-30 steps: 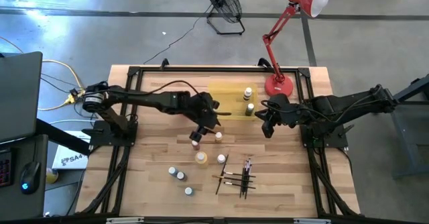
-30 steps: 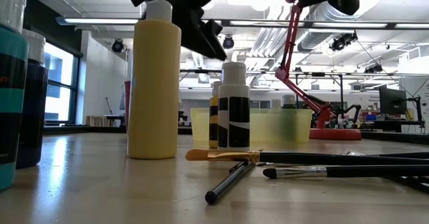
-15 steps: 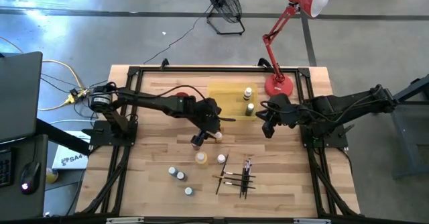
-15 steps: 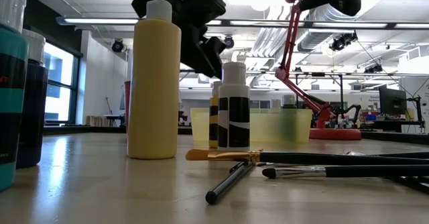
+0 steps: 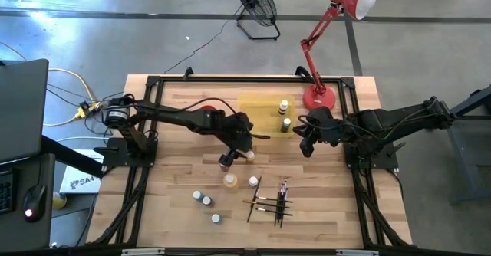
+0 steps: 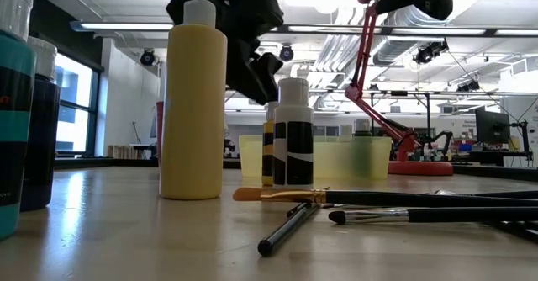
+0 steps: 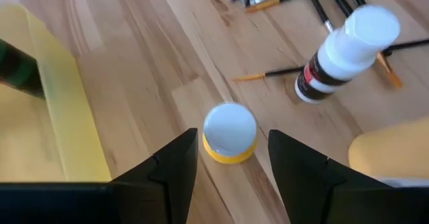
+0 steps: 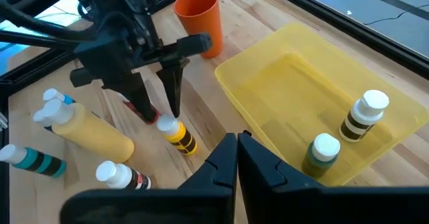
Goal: Pick & Place Paint Supplies
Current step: Put the yellow paint bottle into the yellow bin
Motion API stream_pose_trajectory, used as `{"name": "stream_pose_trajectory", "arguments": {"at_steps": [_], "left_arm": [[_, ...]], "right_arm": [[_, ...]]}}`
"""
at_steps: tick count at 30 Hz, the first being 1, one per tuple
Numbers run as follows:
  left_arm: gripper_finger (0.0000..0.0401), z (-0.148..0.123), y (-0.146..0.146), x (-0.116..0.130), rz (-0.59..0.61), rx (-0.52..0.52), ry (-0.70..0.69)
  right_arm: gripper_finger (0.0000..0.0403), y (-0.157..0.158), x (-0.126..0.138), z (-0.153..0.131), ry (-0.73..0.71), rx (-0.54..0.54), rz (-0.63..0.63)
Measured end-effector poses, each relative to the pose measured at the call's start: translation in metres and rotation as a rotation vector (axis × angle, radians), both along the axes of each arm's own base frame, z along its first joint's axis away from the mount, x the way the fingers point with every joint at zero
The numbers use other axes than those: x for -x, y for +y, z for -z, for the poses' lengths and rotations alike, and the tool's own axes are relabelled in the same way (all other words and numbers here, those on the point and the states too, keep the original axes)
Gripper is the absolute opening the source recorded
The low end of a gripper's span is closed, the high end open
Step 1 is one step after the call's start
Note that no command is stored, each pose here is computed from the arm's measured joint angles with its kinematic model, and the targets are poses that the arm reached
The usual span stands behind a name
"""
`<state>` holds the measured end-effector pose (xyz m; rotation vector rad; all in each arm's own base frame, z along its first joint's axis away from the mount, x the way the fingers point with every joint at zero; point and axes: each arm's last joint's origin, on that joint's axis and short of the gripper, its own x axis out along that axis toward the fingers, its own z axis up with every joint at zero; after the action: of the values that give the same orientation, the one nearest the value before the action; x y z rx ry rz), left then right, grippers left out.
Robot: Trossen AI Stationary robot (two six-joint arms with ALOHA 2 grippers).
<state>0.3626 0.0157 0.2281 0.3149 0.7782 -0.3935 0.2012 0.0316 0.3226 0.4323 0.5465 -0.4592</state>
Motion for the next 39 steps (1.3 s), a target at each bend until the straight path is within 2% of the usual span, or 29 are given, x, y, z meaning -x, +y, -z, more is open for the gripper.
{"name": "stream_pose_trajectory", "arguments": {"at_steps": [21, 29, 39], "left_arm": [[0.0178, 0.008, 0.000, -0.004, 0.001, -0.003, 0.008], [0.0178, 0.006, 0.001, -0.010, -0.005, 0.003, -0.048], [0.0178, 0.010, 0.000, -0.010, -0.011, 0.021, -0.024]], "right_arm": [[0.0003, 0.000, 0.000, 0.000, 0.006, 0.002, 0.001], [0.0004, -0.001, 0.001, 0.001, 0.008, 0.013, 0.012], [0.0004, -0.001, 0.001, 0.001, 0.015, 0.019, 0.018]]}}
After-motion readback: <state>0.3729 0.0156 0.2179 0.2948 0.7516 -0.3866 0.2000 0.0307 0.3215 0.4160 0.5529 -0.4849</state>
